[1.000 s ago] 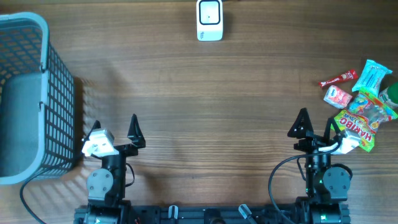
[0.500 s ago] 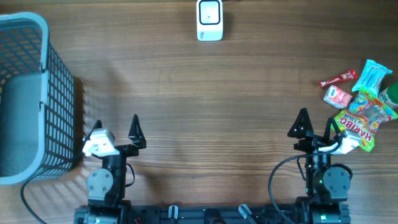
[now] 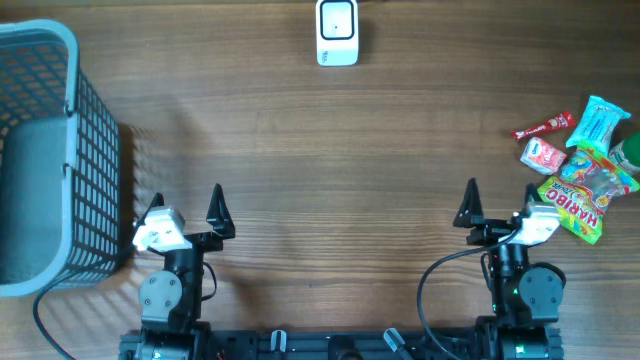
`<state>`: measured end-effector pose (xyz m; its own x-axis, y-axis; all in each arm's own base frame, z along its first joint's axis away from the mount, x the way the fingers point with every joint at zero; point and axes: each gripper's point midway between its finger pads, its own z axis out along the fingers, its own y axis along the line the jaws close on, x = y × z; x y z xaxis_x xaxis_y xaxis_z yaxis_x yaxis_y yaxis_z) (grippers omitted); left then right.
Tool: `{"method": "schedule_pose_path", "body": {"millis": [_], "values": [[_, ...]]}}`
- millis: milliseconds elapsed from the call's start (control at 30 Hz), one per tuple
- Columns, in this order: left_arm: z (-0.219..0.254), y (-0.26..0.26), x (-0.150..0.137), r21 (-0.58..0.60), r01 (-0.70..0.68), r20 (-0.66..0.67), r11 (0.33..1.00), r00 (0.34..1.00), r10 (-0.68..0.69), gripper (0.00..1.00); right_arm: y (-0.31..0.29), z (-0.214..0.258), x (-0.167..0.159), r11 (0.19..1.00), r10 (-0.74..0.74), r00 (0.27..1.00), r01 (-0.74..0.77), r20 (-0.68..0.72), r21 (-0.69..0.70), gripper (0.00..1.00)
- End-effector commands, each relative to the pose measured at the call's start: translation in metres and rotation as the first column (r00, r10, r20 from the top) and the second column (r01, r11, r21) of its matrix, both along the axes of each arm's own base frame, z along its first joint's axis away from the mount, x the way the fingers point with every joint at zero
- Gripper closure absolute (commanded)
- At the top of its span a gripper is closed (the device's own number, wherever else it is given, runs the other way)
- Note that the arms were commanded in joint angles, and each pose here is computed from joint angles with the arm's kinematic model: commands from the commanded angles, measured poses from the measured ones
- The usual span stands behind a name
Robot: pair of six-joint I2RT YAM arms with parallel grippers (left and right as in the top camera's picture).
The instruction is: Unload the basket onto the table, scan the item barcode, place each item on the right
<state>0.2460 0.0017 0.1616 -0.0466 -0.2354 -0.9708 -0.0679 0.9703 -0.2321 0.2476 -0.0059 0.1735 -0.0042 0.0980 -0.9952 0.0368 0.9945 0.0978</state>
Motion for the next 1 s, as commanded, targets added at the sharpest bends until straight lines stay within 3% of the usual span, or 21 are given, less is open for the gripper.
{"method": "schedule_pose_path", "body": {"millis": [0, 133, 967], "values": [[-0.0007, -0.0005, -0.0001, 0.018, 0.007, 0.003, 1.000, 1.000, -0.007, 0.00, 0.0089, 0.0005, -0.0001, 0.993, 0.051, 0.999, -0.050, -0.001, -0.109, 0.00], [-0.0007, -0.0005, -0.0001, 0.018, 0.007, 0.003, 1.000, 1.000, -0.007, 0.00, 0.0097, 0.0030, -0.0008, 0.983, 0.055, 0.998, -0.053, 0.008, -0.175, 0.00], [-0.0007, -0.0032, -0.0001, 0.018, 0.018, 0.003, 1.000, 1.000, -0.018, 0.00, 0.0095, 0.0027, -0.0008, 0.983, 0.054, 0.999, -0.052, 0.007, -0.176, 0.00]]}}
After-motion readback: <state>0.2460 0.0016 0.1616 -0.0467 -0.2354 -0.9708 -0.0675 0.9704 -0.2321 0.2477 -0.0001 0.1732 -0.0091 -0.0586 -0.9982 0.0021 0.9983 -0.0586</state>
